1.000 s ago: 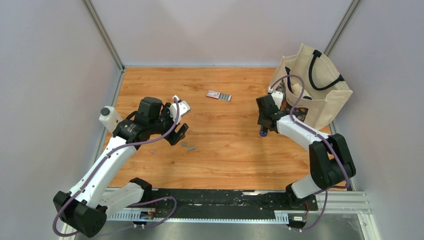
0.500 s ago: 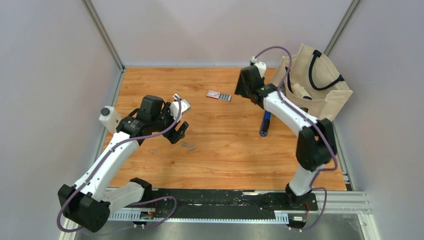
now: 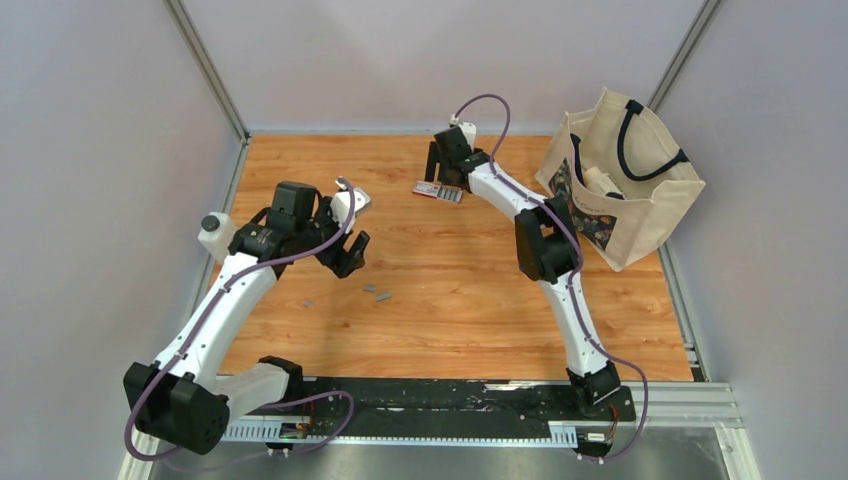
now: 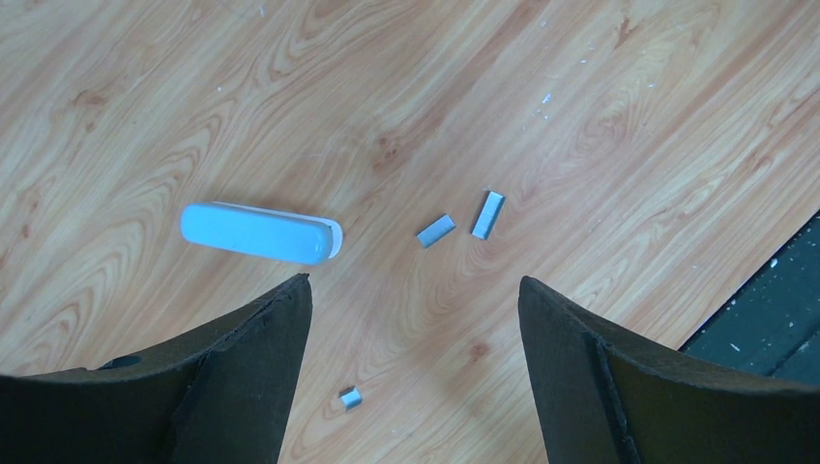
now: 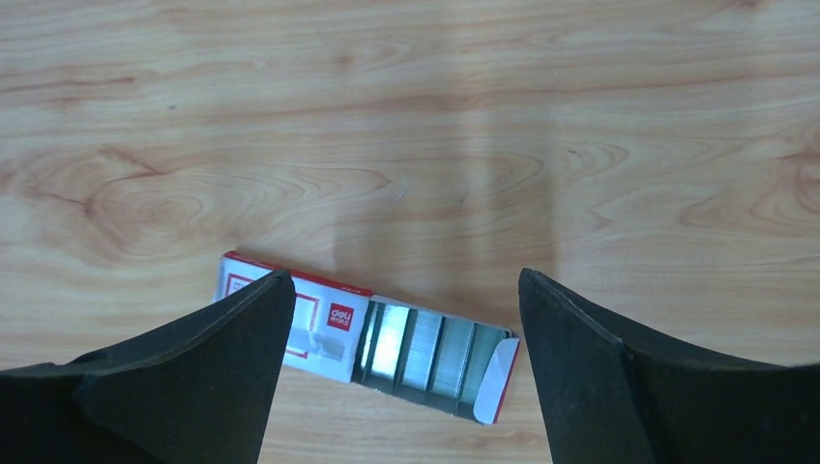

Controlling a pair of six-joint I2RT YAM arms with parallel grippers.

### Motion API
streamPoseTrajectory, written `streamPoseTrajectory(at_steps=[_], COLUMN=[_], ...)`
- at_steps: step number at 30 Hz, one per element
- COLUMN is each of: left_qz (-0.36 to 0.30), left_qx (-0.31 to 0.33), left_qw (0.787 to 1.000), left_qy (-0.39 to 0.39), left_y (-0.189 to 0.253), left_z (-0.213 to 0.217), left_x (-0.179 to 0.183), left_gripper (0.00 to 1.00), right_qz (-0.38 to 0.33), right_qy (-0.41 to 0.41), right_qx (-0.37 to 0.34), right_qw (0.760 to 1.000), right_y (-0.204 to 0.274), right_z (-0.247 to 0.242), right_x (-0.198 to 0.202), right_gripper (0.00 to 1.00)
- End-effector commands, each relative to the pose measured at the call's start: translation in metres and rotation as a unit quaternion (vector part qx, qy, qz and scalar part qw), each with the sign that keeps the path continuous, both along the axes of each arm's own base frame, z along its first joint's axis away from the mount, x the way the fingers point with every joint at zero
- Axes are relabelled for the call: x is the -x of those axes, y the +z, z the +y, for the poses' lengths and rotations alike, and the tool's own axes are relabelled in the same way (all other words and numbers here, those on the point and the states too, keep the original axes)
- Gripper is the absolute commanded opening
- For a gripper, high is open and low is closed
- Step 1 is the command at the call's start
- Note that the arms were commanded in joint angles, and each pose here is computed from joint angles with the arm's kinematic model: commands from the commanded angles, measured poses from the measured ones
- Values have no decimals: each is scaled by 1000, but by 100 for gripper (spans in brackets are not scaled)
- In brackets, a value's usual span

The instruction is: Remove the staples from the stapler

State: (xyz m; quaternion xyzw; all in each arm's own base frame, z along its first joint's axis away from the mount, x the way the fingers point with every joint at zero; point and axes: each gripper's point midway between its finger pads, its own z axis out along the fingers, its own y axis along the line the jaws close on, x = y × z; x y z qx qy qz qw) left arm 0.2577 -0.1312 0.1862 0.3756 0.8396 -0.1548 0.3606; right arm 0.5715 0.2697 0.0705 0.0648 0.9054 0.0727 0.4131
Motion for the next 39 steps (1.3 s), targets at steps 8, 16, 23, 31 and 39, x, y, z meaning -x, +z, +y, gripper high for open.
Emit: streamPoseTrajectory(at_steps=[8,16,23,31,39], left_qz=[-3,1,0,-13,-16], left_qx=[25,28,32,29,27], left_qw=[999,999,999,999,999], left_qy=[-21,-29,-36,-38,-39], left_y=[10,9,15,14,11], left_z=[-10,-11,-11,-7,-5], left_x=[0,4,11,16,19], left_gripper=[86,87,87,87,87], right_qz=[-46,-26,2,34,53], right_qy=[-25,-59,-43,-22,-3], right_qx=[1,68,69,64,68], right_qw=[999,996,997,997,996], right_y=[9,-7,-16,-29,-39], right_z=[5,-9,-5,3,12], right_x=[-32,-25,-17,-1,10], right_gripper=[88,87,87,87,86])
